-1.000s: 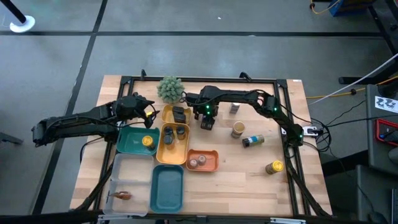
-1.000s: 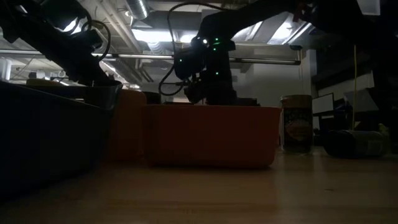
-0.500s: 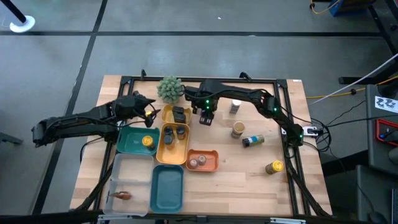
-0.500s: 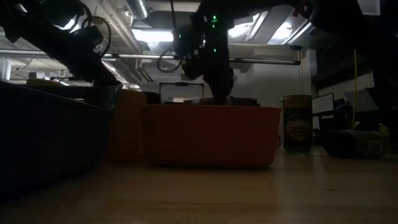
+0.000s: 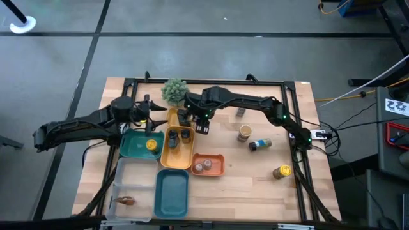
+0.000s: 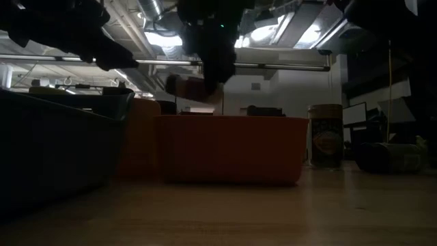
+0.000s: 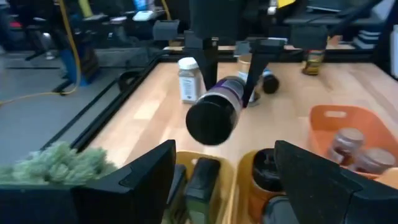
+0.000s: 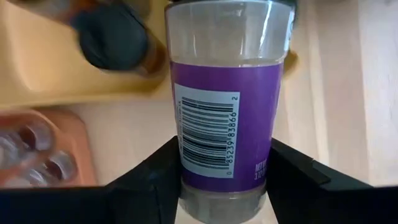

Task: Sort spices by type
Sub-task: Put the black seasoning bottle into the bottom yellow bin

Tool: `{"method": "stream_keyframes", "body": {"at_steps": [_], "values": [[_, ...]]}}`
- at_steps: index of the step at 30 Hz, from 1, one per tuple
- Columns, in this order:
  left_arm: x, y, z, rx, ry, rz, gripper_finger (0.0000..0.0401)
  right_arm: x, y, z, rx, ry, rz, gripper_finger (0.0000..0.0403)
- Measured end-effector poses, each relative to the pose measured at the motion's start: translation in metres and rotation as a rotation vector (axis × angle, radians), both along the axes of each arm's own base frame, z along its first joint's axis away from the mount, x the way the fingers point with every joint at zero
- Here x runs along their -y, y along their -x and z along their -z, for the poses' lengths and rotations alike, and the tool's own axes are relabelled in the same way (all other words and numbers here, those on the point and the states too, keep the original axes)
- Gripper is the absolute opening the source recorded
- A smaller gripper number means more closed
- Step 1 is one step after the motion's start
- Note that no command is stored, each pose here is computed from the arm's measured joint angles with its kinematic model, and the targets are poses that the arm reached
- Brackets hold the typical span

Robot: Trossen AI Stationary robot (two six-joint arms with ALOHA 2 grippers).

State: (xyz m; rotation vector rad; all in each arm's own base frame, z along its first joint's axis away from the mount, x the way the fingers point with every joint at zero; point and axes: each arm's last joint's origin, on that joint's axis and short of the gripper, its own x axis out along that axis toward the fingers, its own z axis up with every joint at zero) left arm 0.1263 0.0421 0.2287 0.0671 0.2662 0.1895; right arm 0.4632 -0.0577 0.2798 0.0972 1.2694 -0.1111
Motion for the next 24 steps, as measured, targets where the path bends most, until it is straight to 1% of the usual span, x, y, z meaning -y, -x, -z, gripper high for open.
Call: {"method": "stream_keyframes", "body": {"at_steps": [5, 13, 24], "values": [[0.004, -0.001, 0.001, -0.002, 0.027, 0.045, 0.0263, -0.018, -0.012, -0.004, 0.109, 0.020, -0.064, 0.0186], [0.013, -0.004, 0.001, -0.001, 0.053, 0.122, 0.0263, -0.033, -0.025, -0.010, 0.249, 0.036, -0.095, 0.0188], [0.017, -0.004, 0.001, 0.001, 0.083, 0.140, 0.0263, -0.046, -0.027, -0.008, 0.259, 0.033, -0.120, 0.0190]]}}
